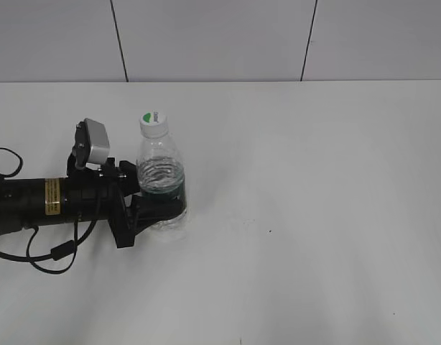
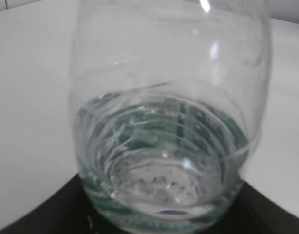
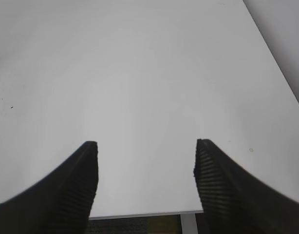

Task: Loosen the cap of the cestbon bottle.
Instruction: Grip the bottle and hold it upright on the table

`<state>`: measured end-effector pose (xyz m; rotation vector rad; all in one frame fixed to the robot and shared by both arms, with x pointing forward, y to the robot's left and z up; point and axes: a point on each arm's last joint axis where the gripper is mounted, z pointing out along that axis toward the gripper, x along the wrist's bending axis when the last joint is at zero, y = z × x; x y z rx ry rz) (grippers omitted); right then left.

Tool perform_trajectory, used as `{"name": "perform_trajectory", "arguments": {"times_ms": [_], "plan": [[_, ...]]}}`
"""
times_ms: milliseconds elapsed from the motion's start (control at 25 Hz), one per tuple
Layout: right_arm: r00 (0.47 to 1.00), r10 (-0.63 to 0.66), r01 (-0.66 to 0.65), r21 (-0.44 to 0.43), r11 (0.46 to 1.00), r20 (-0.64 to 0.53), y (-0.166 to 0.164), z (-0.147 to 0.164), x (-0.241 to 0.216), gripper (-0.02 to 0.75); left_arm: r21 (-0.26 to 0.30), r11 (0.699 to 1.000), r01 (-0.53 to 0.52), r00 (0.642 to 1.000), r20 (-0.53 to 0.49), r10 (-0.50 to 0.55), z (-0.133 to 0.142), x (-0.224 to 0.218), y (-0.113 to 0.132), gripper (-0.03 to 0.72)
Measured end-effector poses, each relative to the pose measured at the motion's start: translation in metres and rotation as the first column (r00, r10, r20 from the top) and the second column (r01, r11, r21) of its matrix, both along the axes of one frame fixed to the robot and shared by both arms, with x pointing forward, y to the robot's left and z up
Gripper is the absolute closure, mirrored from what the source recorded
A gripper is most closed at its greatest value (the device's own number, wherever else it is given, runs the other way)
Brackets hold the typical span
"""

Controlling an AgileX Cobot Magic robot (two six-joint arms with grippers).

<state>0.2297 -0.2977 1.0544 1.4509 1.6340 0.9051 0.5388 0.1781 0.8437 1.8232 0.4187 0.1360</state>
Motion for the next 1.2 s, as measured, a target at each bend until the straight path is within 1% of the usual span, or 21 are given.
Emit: {"name": "perform_trajectory", "arguments": {"times_ms": [160, 280, 440, 640, 720, 800, 880, 1040, 1200], "plan": [[1.000, 0.000, 0.000, 0.000, 1.000, 0.000, 0.000, 0.000, 0.000, 0.259, -0.006, 1.000, -0.002, 1.000, -0.015, 0.002, 0.001, 0.001, -0.001, 0.270], [1.000, 0.000, 0.000, 0.000, 1.000, 0.000, 0.000, 0.000, 0.000, 0.259, -0.016, 1.000, 0.017, 1.000, -0.009, -0.017, 0.004, 0.005, -0.010, 0.270], [1.000, 0.000, 0.000, 0.000, 1.000, 0.000, 0.000, 0.000, 0.000, 0.259, -0.033, 0.997, 0.071, 0.997, 0.009, -0.071, 0.011, 0.009, -0.031, 0.270], [1.000, 0.000, 0.000, 0.000, 1.000, 0.000, 0.000, 0.000, 0.000, 0.259, -0.051, 0.987, 0.154, 0.987, 0.048, -0.152, 0.020, 0.009, -0.063, 0.270], [1.000, 0.000, 0.000, 0.000, 1.000, 0.000, 0.000, 0.000, 0.000, 0.259, -0.042, 0.983, 0.176, 0.983, 0.067, -0.173, 0.023, 0.009, -0.073, 0.270], [1.000, 0.000, 0.000, 0.000, 1.000, 0.000, 0.000, 0.000, 0.000, 0.259, -0.022, 0.983, 0.180, 0.981, 0.074, -0.178, 0.023, 0.010, -0.082, 0.270], [1.000, 0.000, 0.000, 0.000, 1.000, 0.000, 0.000, 0.000, 0.000, 0.259, -0.014, 0.986, 0.167, 0.983, 0.072, -0.166, 0.023, 0.011, -0.086, 0.270], [1.000, 0.000, 0.000, 0.000, 1.000, 0.000, 0.000, 0.000, 0.000, 0.259, -0.024, 0.991, 0.131, 0.990, 0.055, -0.129, 0.019, 0.014, -0.086, 0.270], [1.000, 0.000, 0.000, 0.000, 1.000, 0.000, 0.000, 0.000, 0.000, 0.259, -0.018, 0.993, 0.121, 0.993, 0.018, -0.120, 0.005, 0.013, -0.085, 0.272]]}}
